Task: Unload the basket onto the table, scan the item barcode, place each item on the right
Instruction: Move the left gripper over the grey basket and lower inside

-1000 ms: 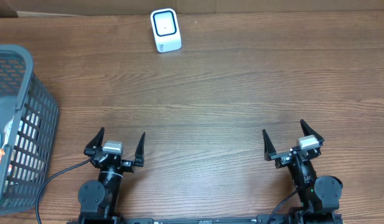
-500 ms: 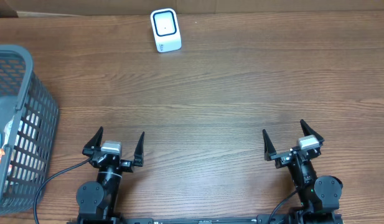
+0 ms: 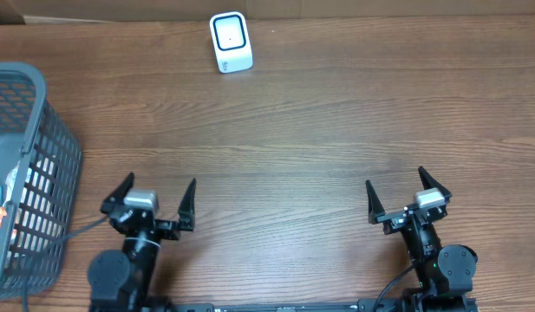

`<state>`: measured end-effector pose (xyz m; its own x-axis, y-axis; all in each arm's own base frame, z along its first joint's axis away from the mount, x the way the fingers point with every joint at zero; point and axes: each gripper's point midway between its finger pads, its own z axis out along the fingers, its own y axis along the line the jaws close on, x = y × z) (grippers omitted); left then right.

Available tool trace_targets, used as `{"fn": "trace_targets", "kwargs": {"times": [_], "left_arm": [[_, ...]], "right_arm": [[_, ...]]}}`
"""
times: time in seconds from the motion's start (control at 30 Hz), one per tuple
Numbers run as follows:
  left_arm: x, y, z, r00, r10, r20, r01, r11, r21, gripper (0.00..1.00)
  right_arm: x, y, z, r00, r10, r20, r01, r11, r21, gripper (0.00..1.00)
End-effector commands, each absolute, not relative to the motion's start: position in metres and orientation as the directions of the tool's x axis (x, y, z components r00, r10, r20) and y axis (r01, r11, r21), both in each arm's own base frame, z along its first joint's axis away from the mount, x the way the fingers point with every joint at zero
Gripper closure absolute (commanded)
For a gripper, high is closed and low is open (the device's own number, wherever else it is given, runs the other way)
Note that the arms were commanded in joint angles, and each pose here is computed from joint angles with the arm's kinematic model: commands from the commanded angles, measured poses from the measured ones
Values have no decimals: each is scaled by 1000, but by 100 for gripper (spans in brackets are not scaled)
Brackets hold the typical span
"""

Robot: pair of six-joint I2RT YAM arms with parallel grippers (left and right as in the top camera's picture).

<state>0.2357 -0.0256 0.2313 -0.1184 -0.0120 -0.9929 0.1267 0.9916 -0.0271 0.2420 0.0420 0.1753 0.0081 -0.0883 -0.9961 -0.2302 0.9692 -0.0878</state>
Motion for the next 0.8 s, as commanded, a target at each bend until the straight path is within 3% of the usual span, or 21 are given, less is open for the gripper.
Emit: {"fn": "trace_targets", "kwargs": {"times": [0.0, 0.2, 0.5, 0.77], "left_arm": [[241, -31, 267, -146, -34, -989, 153, 987, -57, 1], [264, -48, 303, -340, -24, -940, 224, 969, -106, 1], [294, -56, 325, -690, -5, -724, 193, 963, -190, 0], [308, -68, 323, -793, 1, -609, 204, 942, -265, 1]], "right_arm": [[242, 42, 174, 11, -82, -997, -228, 970, -82, 0], [242, 42, 174, 11, -82, -997, -228, 970, -82, 0], [242, 42, 174, 11, -82, -997, -228, 970, -82, 0], [242, 42, 174, 11, -82, -997, -228, 970, -82, 0]]}}
